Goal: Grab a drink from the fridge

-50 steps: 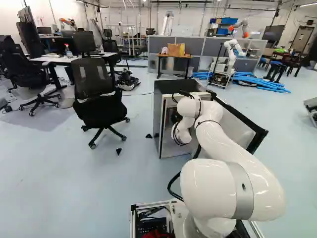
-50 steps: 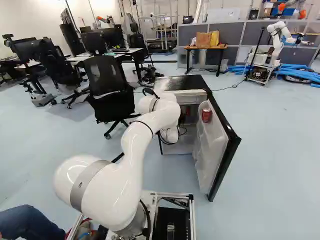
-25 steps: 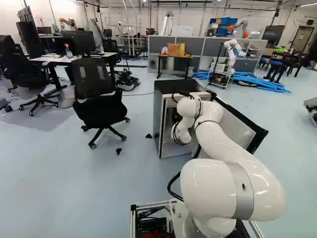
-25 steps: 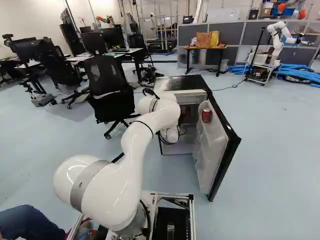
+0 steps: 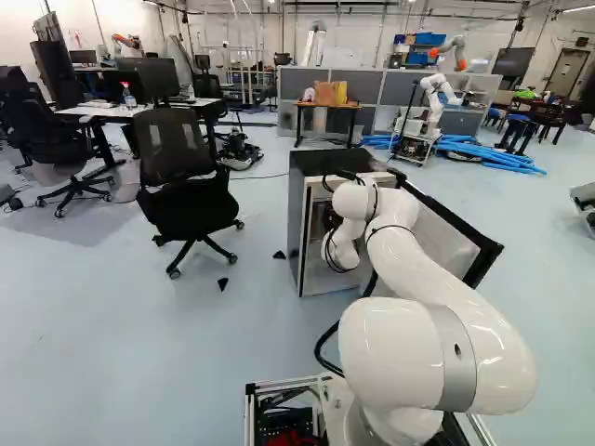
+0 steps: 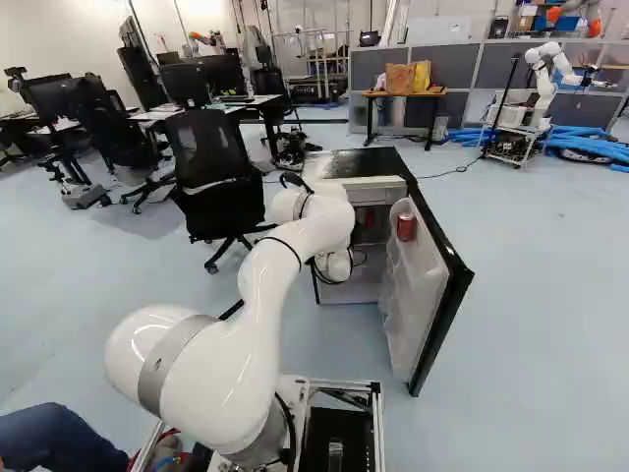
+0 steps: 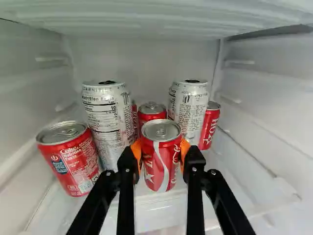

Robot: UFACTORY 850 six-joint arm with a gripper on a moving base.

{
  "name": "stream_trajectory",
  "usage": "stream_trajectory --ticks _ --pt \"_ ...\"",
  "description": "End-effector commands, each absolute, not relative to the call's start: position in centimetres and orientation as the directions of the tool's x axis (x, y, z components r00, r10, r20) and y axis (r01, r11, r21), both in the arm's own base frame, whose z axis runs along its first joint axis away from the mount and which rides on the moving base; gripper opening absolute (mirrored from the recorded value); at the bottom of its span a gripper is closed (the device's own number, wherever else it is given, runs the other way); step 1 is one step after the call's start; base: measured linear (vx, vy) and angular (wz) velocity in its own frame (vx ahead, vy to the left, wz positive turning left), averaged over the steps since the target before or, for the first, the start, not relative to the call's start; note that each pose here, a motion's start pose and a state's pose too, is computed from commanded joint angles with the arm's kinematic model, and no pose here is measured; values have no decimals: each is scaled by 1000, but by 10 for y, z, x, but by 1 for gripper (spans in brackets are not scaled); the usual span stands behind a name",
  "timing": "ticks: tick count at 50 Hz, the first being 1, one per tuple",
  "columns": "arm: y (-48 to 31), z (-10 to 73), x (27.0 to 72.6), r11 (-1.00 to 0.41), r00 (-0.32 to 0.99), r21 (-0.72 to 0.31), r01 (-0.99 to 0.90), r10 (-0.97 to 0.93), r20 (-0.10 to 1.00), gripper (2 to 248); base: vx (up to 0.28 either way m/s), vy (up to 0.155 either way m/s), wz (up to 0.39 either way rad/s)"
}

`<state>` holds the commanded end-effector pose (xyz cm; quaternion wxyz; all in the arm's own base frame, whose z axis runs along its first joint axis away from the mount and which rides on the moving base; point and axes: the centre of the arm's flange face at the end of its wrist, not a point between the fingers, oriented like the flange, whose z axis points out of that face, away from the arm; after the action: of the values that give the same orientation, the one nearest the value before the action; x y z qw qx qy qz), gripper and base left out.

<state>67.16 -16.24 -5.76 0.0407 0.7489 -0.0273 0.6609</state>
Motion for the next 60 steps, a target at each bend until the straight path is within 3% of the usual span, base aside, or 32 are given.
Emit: stream_trajectory --ticks 60 --pt "-160 9 601 -993 253 3 -118 -27 967 98 0 0 0"
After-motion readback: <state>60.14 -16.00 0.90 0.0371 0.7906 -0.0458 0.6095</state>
